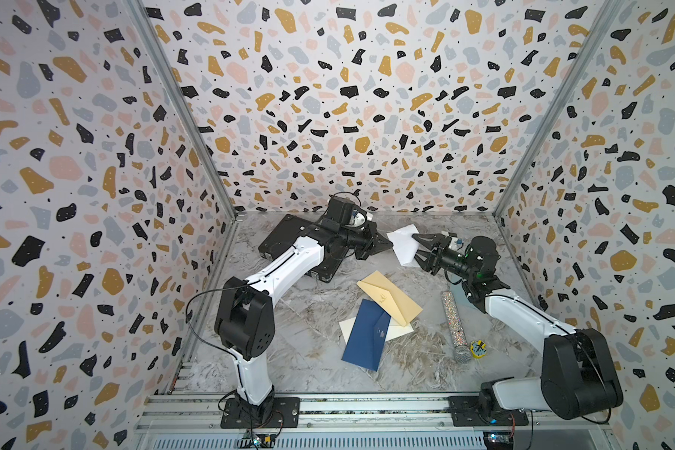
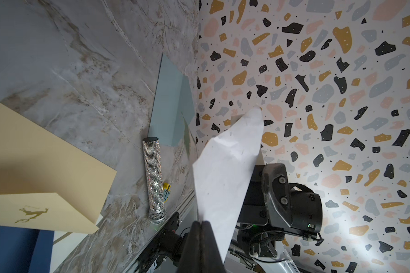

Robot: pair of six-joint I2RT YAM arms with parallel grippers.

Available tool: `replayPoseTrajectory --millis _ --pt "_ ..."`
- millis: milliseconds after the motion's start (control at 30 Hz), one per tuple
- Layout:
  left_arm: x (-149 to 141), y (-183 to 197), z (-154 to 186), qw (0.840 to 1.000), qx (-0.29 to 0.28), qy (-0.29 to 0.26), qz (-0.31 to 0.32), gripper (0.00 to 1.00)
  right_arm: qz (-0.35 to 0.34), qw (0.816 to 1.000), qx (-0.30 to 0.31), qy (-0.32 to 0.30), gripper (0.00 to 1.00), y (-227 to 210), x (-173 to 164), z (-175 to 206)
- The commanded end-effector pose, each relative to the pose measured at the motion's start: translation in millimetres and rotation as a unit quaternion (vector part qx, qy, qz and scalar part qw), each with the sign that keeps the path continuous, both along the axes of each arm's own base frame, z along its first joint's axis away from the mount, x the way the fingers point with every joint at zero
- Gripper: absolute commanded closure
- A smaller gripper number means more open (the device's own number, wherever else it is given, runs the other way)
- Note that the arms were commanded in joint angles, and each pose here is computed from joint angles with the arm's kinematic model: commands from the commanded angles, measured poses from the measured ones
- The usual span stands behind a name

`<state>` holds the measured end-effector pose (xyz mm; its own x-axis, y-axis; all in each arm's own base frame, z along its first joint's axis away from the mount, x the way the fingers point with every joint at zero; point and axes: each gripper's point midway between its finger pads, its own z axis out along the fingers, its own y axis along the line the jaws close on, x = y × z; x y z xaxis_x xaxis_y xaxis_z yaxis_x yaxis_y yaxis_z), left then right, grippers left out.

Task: Take the letter paper out of the envelope
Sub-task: Unfold the letter paper.

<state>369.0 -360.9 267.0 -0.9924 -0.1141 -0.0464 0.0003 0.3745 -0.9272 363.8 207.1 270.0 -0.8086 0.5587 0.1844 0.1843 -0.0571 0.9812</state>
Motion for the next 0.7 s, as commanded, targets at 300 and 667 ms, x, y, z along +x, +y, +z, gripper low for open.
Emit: replayPoseTrajectory --millis 300,667 --pt "14.7 -11.7 34.6 0.998 -0.049 -0.038 0.001 1.00 0.003 0.999 0.012 -0.045 0.47 9.9 -9.2 26.1" --pt "11.1 -11.2 20.5 0.998 -0.052 -0.022 0.004 1.00 -0.020 0.998 -0.030 -0.050 0.94 7.8 -0.8 22.5"
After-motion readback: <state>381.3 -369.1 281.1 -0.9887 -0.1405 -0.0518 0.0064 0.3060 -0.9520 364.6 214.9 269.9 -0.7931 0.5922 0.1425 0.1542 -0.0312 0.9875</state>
